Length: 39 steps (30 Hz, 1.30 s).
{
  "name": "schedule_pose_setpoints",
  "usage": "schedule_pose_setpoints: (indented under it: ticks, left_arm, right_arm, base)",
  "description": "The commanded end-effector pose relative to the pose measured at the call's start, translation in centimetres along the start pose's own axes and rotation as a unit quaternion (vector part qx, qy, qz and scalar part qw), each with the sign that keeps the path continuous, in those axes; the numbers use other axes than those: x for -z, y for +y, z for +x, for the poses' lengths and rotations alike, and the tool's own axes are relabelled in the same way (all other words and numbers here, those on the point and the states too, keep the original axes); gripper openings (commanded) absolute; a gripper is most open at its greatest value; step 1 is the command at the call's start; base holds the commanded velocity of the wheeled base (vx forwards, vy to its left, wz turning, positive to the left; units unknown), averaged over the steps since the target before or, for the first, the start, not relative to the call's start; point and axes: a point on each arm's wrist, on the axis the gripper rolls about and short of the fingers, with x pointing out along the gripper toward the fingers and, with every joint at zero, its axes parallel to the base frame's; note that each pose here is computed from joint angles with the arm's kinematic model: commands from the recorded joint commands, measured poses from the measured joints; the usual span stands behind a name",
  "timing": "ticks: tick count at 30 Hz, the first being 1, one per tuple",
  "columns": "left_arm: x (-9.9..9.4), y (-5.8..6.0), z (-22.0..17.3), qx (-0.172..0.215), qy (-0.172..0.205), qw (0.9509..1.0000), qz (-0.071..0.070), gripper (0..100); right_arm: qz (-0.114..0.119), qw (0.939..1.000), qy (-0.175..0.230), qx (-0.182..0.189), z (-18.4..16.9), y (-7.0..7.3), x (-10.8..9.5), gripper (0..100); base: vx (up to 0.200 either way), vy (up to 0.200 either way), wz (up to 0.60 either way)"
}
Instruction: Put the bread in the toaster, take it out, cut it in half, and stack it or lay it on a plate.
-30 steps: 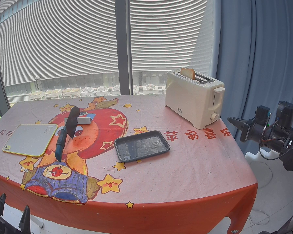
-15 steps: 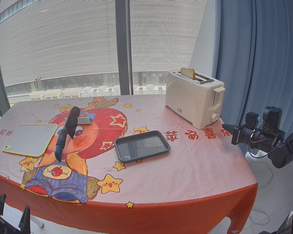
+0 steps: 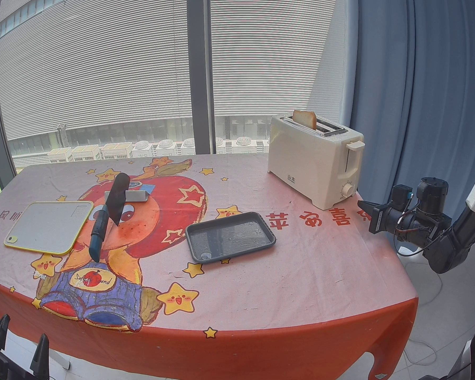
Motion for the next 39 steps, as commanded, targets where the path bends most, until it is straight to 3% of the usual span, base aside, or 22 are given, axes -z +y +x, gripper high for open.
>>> schedule_pose_setpoints:
  ticks: [1, 39]
  left_arm:
    - [0.5, 0.0, 0.0, 0.000, 0.003, 1.0000, -0.001, 100]
    - [0.5, 0.0, 0.0, 0.000, 0.003, 1.0000, 0.000, 100]
  right_arm:
    - [0.002, 1.0000, 0.004, 0.001, 0.2, -0.2, 0.3, 0]
    - [0.001, 1.0000, 0.006, 0.005, 1.8, -0.7, 0.5, 0]
  base:
    - [0.000, 0.000, 0.00]
    - [0.000, 0.000, 0.00]
